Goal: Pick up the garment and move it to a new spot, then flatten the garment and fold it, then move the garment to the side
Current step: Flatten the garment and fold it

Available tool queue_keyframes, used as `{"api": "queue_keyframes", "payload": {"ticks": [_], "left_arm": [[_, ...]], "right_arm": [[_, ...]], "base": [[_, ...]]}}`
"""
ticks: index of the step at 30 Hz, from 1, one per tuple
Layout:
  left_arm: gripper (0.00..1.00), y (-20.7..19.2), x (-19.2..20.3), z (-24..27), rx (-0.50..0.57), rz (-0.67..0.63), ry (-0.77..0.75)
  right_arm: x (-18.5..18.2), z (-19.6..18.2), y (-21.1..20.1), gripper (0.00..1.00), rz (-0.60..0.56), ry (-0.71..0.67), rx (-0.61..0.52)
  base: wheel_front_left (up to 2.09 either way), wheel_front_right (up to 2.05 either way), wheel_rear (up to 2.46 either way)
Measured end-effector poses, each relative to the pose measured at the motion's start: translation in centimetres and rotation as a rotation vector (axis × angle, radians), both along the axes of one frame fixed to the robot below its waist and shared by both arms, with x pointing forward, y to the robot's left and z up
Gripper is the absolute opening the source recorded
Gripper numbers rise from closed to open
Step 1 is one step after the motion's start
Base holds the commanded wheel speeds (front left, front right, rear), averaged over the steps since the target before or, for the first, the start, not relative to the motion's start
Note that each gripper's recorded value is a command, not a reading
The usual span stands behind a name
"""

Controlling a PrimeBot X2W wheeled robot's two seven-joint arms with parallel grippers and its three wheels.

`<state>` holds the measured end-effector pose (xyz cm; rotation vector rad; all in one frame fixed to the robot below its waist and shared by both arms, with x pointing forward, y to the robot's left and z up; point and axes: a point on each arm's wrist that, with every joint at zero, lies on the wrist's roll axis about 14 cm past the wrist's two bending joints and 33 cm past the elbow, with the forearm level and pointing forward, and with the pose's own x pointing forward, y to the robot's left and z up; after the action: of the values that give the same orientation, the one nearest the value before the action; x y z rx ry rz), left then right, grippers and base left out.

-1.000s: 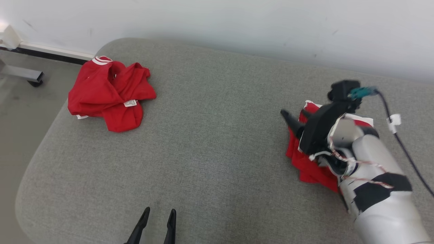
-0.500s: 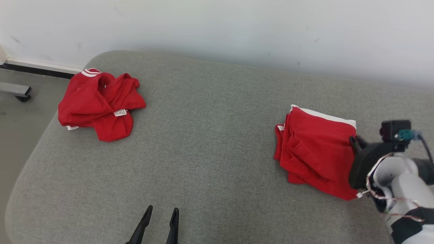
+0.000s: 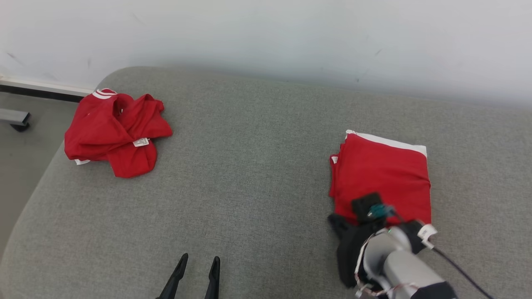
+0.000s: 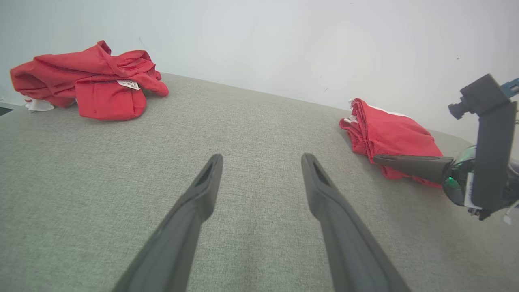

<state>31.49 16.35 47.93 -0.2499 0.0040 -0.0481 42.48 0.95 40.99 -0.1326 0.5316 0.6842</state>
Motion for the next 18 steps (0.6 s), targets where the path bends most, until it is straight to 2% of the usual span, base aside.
{"api": "queue_keyframes", "payload": {"ticks": [7,9,12,17,18], "left_arm": [[1.00,-0.3,0.1,0.3,-0.001,-0.011,-0.011],[1.00,-0.3,0.1,0.3,-0.001,-0.014,-0.011],[1.00,-0.3,-0.2,0.1,-0.002,-0.015,-0.007],[1.00,-0.1,-0.2,0.7,0.008,-0.009,-0.029],[1.00,-0.1,-0.2,0.8,0.009,-0.009,-0.032]], "right_arm": [[-3.5,-2.0,1.2,0.00,0.063,0.077,-0.012],[-3.8,-1.3,1.6,0.00,0.061,0.066,0.034],[-3.2,1.2,2.0,0.00,0.022,0.002,0.159],[-2.1,5.0,-0.6,0.00,-0.102,-0.133,0.330],[-2.0,5.6,-1.3,0.26,-0.126,-0.162,0.352]], "base": [[0.00,0.00,0.00],[0.00,0.00,0.00],[0.00,0.00,0.00],[0.00,0.00,0.00],[0.00,0.00,0.00]]}}
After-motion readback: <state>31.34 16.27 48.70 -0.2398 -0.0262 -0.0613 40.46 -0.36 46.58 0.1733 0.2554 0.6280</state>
